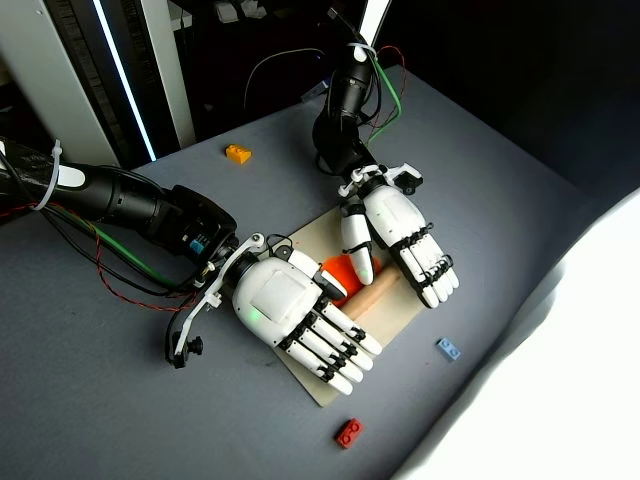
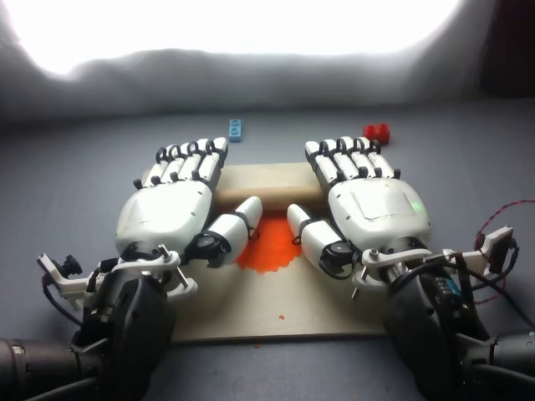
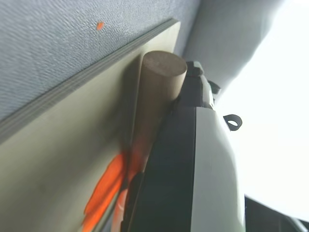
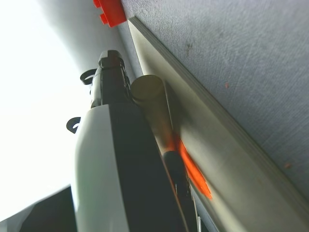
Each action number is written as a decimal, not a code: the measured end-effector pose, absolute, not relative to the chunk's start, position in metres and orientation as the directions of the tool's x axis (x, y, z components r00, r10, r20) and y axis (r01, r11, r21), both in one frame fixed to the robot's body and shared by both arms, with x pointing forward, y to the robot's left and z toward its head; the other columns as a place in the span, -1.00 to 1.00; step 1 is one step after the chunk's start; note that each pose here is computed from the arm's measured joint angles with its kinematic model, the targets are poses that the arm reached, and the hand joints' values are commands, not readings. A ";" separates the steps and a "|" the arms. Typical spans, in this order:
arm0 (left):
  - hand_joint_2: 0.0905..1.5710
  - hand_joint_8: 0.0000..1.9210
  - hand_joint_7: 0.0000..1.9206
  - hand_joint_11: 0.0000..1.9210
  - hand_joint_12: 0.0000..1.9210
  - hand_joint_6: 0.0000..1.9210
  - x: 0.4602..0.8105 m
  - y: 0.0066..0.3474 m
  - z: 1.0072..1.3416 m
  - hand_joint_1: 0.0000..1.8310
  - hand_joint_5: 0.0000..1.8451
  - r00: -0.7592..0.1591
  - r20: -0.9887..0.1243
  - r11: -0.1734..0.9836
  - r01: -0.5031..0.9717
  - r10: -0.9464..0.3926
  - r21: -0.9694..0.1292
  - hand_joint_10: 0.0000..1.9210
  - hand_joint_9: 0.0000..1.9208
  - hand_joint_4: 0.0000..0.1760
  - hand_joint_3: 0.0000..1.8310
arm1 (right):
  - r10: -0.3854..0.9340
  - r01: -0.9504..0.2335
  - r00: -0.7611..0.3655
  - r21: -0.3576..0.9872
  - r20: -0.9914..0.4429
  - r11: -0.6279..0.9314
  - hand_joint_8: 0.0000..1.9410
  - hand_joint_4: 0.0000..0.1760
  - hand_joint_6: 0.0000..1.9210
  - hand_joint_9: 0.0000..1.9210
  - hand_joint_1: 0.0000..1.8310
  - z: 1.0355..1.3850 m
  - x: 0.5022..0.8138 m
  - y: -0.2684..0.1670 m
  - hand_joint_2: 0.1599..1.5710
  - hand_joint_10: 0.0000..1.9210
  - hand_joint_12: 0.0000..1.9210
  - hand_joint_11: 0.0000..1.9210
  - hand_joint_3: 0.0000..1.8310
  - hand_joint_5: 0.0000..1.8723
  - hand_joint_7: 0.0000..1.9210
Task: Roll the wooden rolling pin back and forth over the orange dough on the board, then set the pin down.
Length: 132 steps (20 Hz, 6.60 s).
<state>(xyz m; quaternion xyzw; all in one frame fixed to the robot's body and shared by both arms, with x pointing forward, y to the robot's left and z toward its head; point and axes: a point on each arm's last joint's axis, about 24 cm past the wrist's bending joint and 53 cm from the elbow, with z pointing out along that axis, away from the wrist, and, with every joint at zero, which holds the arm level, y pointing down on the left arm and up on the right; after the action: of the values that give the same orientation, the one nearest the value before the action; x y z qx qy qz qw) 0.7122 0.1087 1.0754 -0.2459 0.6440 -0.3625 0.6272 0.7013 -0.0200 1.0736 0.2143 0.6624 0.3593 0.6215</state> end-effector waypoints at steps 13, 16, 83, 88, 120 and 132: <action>0.97 -1.00 -1.00 -1.00 -1.00 -1.00 0.720 0.108 1.077 -1.00 -1.00 -0.085 -0.638 0.623 0.150 -0.765 -0.767 -1.00 -1.00 -1.00 -0.96 | 0.733 -0.157 -0.138 0.746 -0.666 0.647 -1.00 -1.00 -0.99 -0.99 -1.00 1.072 0.706 -0.021 1.00 -1.00 -1.00 -1.00 -0.96 -0.94 -0.95; 0.98 -1.00 -1.00 -1.00 -1.00 -1.00 0.722 0.108 1.077 -1.00 -1.00 -0.084 -0.642 0.627 0.152 -0.762 -0.764 -1.00 -1.00 -1.00 -0.96 | 0.734 -0.155 -0.138 0.746 -0.665 0.648 -0.99 -1.00 -0.99 -0.98 -1.00 1.071 0.707 -0.021 1.00 -0.99 -1.00 -1.00 -0.94 -0.92 -0.94; 0.98 -1.00 -0.68 -1.00 -0.51 -1.00 0.683 0.122 1.076 -1.00 -0.70 -0.032 -0.641 0.629 0.163 -0.767 -0.760 -1.00 -0.73 -1.00 -1.00 | 0.762 -0.180 -0.083 0.761 -0.643 0.623 -0.99 -1.00 -0.99 -0.66 -1.00 1.085 0.692 -0.022 0.99 -0.99 -0.25 -1.00 -0.98 -0.62 -0.62; 0.97 -1.00 -0.65 -1.00 -0.37 -1.00 0.677 0.121 1.076 -1.00 -0.71 -0.031 -0.634 0.621 0.173 -0.773 -0.765 -0.99 -0.68 -1.00 -1.00 | 0.762 -0.181 -0.091 0.763 -0.641 0.620 -1.00 -1.00 -1.00 -0.66 -1.00 1.086 0.688 -0.023 1.00 -0.99 -0.23 -1.00 -0.98 -0.63 -0.62; 0.99 -0.99 -0.66 -1.00 -0.50 -0.99 0.640 0.118 1.071 -1.00 -0.71 -0.007 -0.623 0.617 0.129 -0.782 -0.776 -0.99 -0.71 -1.00 -1.00 | 0.739 -0.192 -0.063 0.735 -0.671 0.651 -1.00 -1.00 -1.00 -0.67 -1.00 1.083 0.670 -0.033 1.00 -1.00 -0.48 -1.00 -0.97 -0.68 -0.62; 0.98 -1.00 -0.67 -1.00 -0.53 -0.99 0.619 0.114 1.067 -1.00 -0.71 -0.029 -0.609 0.603 0.109 -0.793 -0.790 -0.99 -0.73 -1.00 -1.00 | 0.728 -0.200 -0.056 0.722 -0.683 0.662 -1.00 -1.00 -0.99 -0.71 -1.00 1.083 0.659 -0.034 1.00 -1.00 -0.53 -1.00 -0.99 -0.65 -0.62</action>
<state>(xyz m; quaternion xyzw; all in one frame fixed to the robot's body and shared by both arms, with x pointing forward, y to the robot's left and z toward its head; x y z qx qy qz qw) 0.6193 0.1136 1.0672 -0.2732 0.6252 -0.3519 0.6408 0.6591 -0.0337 1.0826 0.2078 0.6344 0.3545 0.6547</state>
